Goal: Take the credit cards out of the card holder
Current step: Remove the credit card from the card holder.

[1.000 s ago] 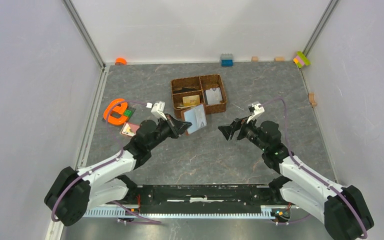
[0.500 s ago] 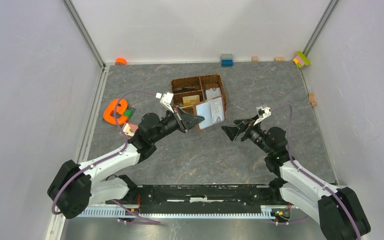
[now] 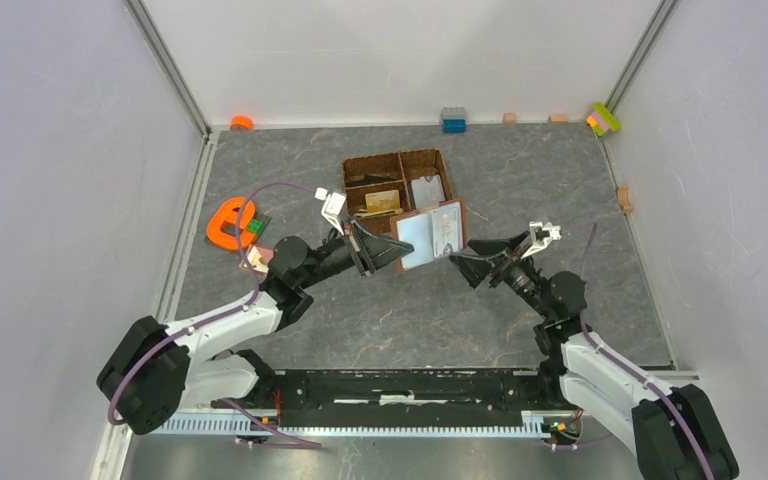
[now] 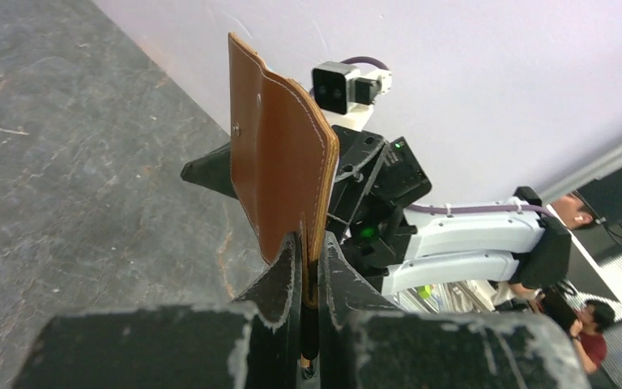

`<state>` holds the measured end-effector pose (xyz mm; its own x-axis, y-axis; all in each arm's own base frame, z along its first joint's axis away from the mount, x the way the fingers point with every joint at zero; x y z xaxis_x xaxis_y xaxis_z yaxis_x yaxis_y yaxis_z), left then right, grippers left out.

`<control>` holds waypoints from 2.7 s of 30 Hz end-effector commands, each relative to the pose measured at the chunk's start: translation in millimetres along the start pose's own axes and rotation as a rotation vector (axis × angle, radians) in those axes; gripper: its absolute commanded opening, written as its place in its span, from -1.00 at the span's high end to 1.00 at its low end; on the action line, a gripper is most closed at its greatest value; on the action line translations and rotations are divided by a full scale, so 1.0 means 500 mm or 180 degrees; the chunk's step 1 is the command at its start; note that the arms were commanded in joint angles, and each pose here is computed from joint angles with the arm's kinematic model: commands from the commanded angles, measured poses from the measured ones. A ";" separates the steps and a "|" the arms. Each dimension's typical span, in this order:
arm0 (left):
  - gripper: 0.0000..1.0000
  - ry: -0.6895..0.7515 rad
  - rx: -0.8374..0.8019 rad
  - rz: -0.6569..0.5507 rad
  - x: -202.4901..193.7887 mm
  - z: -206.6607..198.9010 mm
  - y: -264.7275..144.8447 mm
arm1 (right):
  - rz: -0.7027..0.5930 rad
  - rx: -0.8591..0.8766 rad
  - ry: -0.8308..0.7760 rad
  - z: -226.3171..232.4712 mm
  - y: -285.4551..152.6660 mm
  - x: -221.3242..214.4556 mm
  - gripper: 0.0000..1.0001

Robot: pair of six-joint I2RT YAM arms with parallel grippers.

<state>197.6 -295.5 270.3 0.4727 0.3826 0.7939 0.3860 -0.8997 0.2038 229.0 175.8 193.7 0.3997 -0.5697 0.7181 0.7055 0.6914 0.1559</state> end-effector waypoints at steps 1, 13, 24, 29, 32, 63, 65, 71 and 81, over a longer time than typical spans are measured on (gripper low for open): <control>0.94 0.0233 -0.0632 -0.0112 0.030 -0.071 0.006 | -0.0276 0.0533 0.0000 0.067 -0.013 0.036 -0.95; 0.95 0.0136 -0.0760 -0.0034 0.016 -0.068 0.017 | -0.0287 0.1202 0.0008 0.143 -0.038 0.041 -0.34; 0.85 0.0158 -0.0091 -0.0064 0.016 -0.008 0.013 | -0.0239 0.1221 -0.0014 0.145 -0.035 0.040 0.72; 0.37 0.0177 0.1405 -0.0184 0.021 0.127 -0.036 | -0.0150 0.0887 0.0050 0.105 -0.017 0.030 0.95; -0.01 0.0195 0.1988 -0.0355 0.036 0.172 -0.073 | -0.0141 0.0685 0.0060 0.080 -0.010 0.026 0.94; 0.23 0.0347 0.0358 0.0532 -0.064 0.022 0.072 | 0.0130 0.0854 0.0326 0.090 0.000 0.004 1.00; 0.24 0.0317 0.0379 0.0558 -0.066 0.029 0.076 | 0.0135 0.0930 0.0366 0.099 -0.002 0.005 1.00; 0.26 0.0266 0.0421 0.0542 -0.063 0.040 0.073 | 0.0182 0.1109 0.0449 0.118 -0.006 0.005 1.00; 0.37 0.0140 0.0047 0.0497 -0.057 0.013 0.076 | 0.0244 0.1350 0.0553 0.145 -0.013 0.005 1.00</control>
<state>206.3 -334.2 234.4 0.5072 0.1930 0.8400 0.3721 -0.9281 -0.0115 202.8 199.0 215.8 0.5855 -0.5657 0.5807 0.4990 0.8160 0.2917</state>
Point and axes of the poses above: each gripper's point midway between its finger pads, its own y axis out along the fingers, its own z axis along the line the jaws close on, x = y × z, the point moved 2 cm from there along -y, back along the fingers, and after that the axes turned 10 degrees about y, right-handed, at the moved point
